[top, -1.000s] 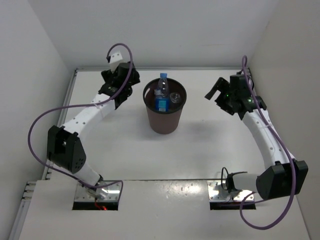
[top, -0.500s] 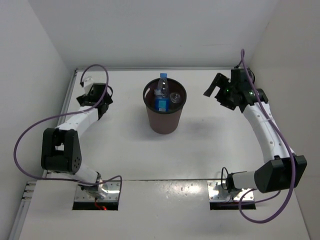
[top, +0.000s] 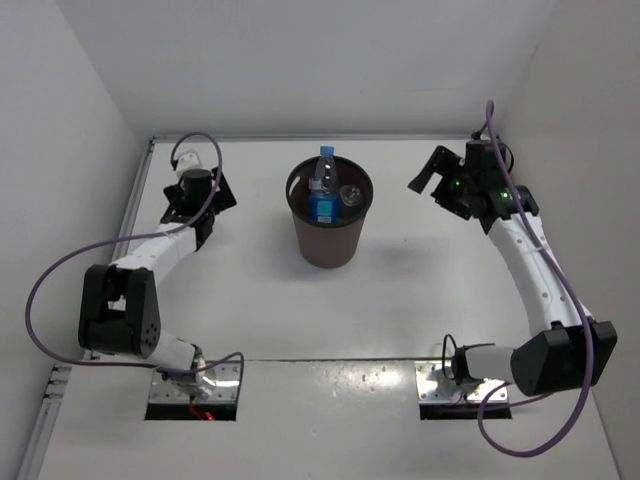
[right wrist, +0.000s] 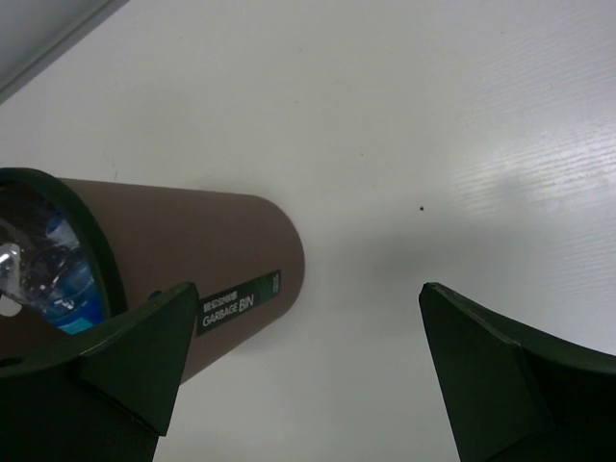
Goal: Put the plastic bottles in the bin
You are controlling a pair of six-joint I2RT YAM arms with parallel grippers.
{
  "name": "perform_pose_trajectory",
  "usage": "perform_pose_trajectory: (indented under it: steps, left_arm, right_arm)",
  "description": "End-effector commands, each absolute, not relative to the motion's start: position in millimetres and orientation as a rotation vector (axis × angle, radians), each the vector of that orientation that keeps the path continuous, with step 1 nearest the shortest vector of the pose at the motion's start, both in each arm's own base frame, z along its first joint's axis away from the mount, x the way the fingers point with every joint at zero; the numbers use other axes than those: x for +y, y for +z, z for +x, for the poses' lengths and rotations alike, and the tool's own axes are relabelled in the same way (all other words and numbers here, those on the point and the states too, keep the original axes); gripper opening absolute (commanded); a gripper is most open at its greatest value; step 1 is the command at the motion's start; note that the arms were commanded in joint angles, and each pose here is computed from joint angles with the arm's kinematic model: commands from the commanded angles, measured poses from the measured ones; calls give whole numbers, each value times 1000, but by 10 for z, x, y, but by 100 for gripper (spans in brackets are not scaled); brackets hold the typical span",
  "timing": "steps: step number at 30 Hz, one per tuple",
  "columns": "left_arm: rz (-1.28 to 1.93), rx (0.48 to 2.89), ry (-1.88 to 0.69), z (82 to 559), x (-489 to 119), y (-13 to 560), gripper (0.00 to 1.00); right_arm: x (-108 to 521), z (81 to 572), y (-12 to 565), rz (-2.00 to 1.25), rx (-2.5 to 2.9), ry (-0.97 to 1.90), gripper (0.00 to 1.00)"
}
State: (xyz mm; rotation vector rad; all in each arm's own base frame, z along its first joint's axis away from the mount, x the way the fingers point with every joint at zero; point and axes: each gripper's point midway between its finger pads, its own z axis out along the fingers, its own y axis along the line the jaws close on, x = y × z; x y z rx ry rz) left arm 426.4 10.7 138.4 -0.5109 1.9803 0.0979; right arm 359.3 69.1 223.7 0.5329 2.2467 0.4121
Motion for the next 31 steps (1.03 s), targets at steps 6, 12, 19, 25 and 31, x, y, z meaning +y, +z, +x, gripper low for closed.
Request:
perform_pose_trajectory:
  steps: [6,12,19,25,31]
  left_arm:
    - [-382,1949,71,4314,12,1597,100]
    - [-154,1998,-27,4324,-248,1503,100]
    - [-83,2008,-20,4279,-270,1530,100]
    - [-106,2071,96,4122,-91,1414,100]
    - [-136,2052,44,4161,-152,1469,100]
  right_arm:
    - [701,3586,2367,544,2169,447,99]
    - [684,3579,2397,546,2157,440,99]
    - [672,3623,2423,548,2144,433,99]
    - [714,3659,2428,539,2158,454,99]
    - [720,3639,2255,528,2234,430,99]
